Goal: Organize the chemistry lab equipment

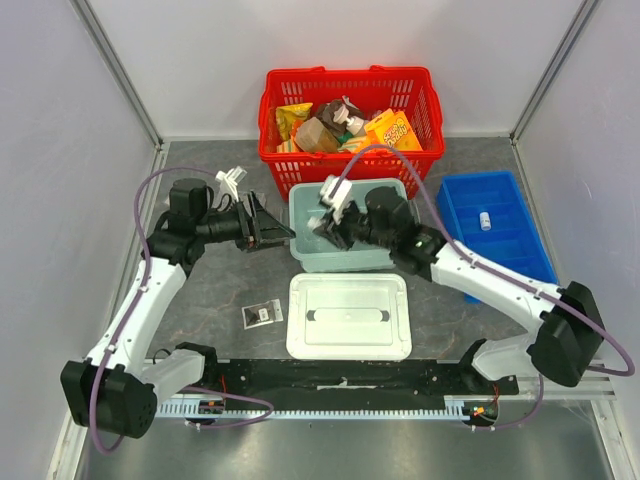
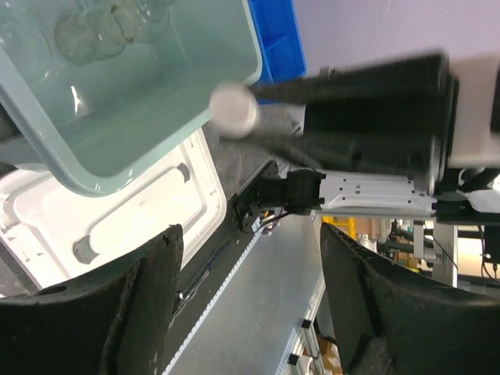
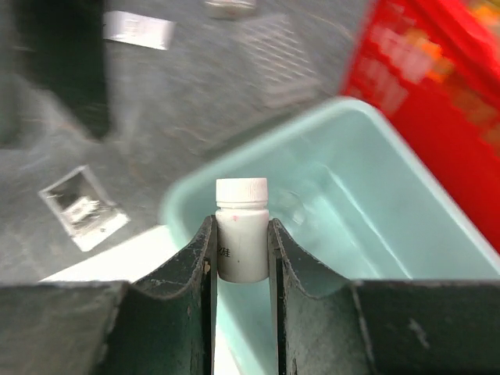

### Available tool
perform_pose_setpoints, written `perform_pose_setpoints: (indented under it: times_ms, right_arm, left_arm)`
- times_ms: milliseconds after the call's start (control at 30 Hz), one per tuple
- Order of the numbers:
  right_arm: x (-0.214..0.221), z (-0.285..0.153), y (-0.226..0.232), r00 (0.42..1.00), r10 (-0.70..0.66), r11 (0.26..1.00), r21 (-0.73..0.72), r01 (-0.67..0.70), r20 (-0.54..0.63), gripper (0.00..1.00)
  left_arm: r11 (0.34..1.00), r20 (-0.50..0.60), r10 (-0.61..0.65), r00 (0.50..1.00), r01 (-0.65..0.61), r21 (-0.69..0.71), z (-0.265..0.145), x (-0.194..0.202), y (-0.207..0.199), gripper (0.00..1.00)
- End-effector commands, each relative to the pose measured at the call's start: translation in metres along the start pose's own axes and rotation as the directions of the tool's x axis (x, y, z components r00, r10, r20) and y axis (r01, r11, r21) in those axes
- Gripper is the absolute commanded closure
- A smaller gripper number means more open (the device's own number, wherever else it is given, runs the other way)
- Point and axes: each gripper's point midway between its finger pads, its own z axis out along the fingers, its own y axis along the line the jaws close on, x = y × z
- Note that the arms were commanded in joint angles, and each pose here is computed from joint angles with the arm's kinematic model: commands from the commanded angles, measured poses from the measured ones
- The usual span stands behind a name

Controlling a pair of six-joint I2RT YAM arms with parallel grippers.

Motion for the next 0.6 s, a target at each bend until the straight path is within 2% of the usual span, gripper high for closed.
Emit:
perform_pose_setpoints:
  times_ms: [0, 67, 167, 233, 367, 400, 567]
  right_arm:
    - [-0.027, -0.052, -0.090, 0.992, 0.129, 0.940, 0.318, -0.123, 0.000, 0.79]
    - [-0.024, -0.084, -0.130, 0.977, 0.211, 0.850, 0.489, -0.196, 0.025, 0.79]
    - [-0.001, -0.144, -0.183, 0.938, 0.335, 0.634, 0.716, -0.292, 0.086, 0.78]
    - [0.022, -0.185, -0.209, 0.909, 0.396, 0.500, 0.799, -0.334, 0.133, 0.77]
    - [0.072, -0.243, -0.242, 0.865, 0.473, 0.290, 0.896, -0.335, 0.170, 0.77]
    - [0.088, -0.253, -0.249, 0.849, 0.502, 0.247, 0.912, -0.326, 0.168, 0.77]
    - [0.153, -0.272, -0.273, 0.756, 0.634, 0.144, 0.935, -0.323, 0.163, 0.76]
  left_arm:
    - [0.987, 0.079, 0.156, 0.985, -0.151, -0.063, -0.014, -0.020, -0.017, 0.22]
    - [0.974, 0.098, 0.191, 0.977, -0.176, -0.143, -0.019, -0.025, -0.008, 0.20]
    - [0.932, 0.137, 0.234, 0.962, -0.182, -0.314, -0.028, -0.034, 0.021, 0.18]
    - [0.898, 0.151, 0.261, 0.953, -0.183, -0.400, -0.034, -0.037, 0.037, 0.17]
    - [0.828, 0.170, 0.311, 0.935, -0.179, -0.531, -0.045, -0.042, 0.066, 0.17]
    - [0.809, 0.169, 0.320, 0.932, -0.176, -0.561, -0.048, -0.042, 0.074, 0.17]
    - [0.753, 0.192, 0.339, 0.921, -0.143, -0.642, -0.057, -0.040, 0.099, 0.17]
